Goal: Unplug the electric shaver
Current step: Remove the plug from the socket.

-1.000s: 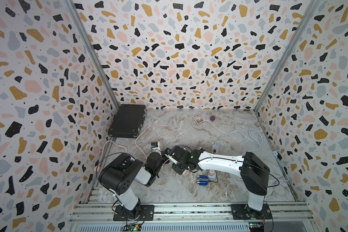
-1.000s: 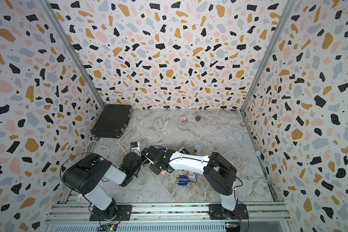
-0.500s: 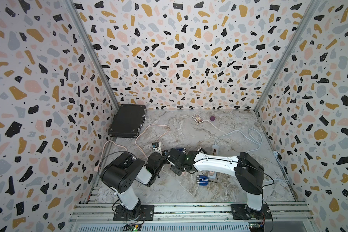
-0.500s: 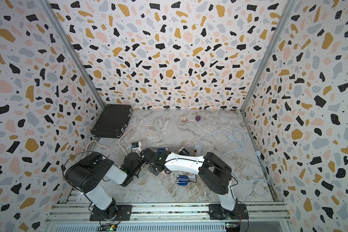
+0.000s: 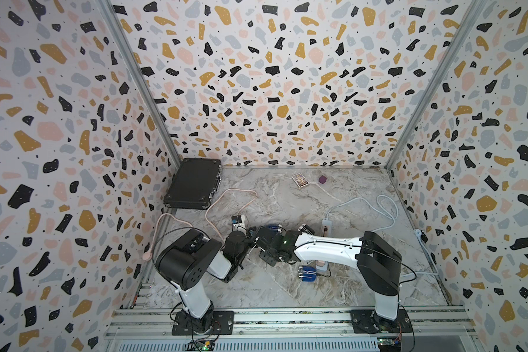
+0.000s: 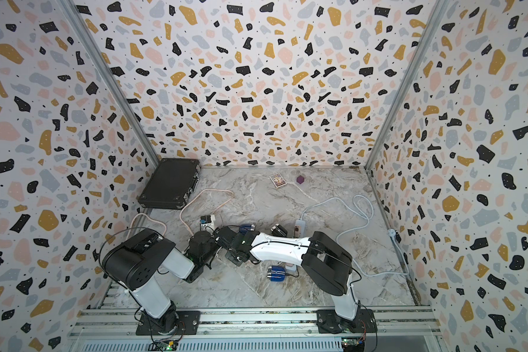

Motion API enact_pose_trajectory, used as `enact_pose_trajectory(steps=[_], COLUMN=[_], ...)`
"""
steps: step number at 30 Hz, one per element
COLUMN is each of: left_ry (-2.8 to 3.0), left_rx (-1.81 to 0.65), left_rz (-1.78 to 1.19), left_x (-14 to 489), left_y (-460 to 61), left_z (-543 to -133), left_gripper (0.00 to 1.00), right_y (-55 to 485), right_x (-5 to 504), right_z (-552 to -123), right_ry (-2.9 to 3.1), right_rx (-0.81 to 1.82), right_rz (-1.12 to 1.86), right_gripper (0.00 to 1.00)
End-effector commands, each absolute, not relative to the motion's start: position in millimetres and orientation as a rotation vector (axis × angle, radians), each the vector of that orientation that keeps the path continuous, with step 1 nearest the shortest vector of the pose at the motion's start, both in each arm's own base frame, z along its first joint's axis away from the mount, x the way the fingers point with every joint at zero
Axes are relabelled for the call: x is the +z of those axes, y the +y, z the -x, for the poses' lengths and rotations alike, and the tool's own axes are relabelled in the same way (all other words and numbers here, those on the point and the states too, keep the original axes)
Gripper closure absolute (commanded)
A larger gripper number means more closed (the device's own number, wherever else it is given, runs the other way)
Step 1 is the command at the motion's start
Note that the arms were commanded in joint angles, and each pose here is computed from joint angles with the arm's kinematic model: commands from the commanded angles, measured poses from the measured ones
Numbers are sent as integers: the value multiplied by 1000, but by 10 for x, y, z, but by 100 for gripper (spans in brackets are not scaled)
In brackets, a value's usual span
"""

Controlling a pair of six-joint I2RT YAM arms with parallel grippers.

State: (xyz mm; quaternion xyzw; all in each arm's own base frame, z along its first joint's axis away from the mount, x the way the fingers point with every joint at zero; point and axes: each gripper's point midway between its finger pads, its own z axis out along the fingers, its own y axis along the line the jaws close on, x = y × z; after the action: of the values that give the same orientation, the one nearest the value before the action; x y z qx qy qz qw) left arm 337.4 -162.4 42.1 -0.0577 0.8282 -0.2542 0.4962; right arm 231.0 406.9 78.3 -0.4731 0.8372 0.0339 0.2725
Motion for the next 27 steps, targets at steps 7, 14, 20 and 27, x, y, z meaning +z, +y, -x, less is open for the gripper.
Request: enact_pose_trajectory(steps=[7, 14, 20, 27], left_ry=[2469, 2469, 2465, 2423], left_rx=[-433, -428, -418, -444], left_rz=[98, 95, 94, 97], left_x=[-622, -630, -621, -490], left_y=[-1408, -1410, -1402, -1436], left_z=[-2646, -2644, -2645, -2694], left_gripper=[100, 100, 100, 100], right_y=[4462, 4452, 4490, 4527], right_x=[2165, 2326, 2409, 2194], right_z=[-2634, -2626, -2621, -2622], right_ry=[1962, 1942, 1938, 1986], right_rx=[305, 331, 347, 327], right_rz=[966, 951, 959, 989], right_gripper=[100, 100, 100, 100])
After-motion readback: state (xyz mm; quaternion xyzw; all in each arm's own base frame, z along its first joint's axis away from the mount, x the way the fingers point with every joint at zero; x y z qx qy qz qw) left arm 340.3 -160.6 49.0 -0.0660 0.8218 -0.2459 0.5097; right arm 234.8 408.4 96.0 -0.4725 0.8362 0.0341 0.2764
